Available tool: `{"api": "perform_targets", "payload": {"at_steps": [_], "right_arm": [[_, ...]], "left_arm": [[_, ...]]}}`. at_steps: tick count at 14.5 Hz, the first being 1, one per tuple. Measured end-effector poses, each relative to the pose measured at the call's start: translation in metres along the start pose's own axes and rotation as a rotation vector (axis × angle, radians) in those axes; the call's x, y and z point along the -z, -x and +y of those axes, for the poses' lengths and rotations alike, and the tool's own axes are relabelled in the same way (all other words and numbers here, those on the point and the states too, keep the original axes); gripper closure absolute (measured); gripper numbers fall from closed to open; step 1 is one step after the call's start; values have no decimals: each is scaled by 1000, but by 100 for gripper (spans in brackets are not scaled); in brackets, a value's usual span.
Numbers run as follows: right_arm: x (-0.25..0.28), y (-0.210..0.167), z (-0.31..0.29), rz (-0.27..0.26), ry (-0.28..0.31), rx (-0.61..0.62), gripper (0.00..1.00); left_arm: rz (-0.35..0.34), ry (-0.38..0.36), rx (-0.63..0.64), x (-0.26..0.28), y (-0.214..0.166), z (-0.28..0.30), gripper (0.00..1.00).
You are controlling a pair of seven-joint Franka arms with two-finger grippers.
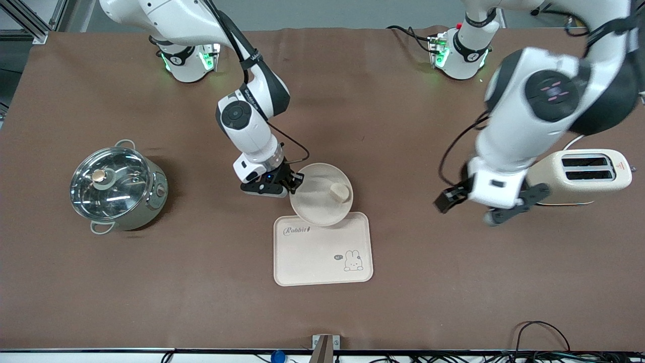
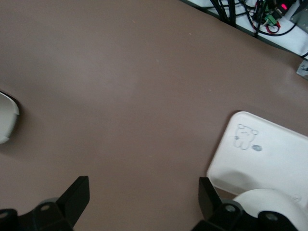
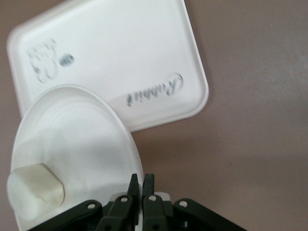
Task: Place bun in plate and plate on tray
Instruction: 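Slide the plate onto the tray with the right gripper while the left gripper withdraws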
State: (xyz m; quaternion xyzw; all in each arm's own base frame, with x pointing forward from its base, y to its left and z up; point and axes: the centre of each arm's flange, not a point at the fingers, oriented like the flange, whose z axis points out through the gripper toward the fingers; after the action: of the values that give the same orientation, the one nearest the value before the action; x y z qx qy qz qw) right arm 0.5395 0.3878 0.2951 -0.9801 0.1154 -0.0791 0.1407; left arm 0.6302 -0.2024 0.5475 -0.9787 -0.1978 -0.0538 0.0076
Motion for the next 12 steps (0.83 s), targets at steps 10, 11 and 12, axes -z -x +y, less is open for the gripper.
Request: {"api": "perform_targets", "payload": {"at_steps": [10,11,12], "right_arm": [[-27,-69,-19,8,-15,-56,95],[-38,-69,-17,5,-10,-57,95],[-47,-69,-16,6,-8,-58,95]], "left_arm": [[-56,-11,-343,99,-2,-134,0],[-70,2,-359,102,4,-147,0],[-82,13,-364,103,12,-158,0]]}}
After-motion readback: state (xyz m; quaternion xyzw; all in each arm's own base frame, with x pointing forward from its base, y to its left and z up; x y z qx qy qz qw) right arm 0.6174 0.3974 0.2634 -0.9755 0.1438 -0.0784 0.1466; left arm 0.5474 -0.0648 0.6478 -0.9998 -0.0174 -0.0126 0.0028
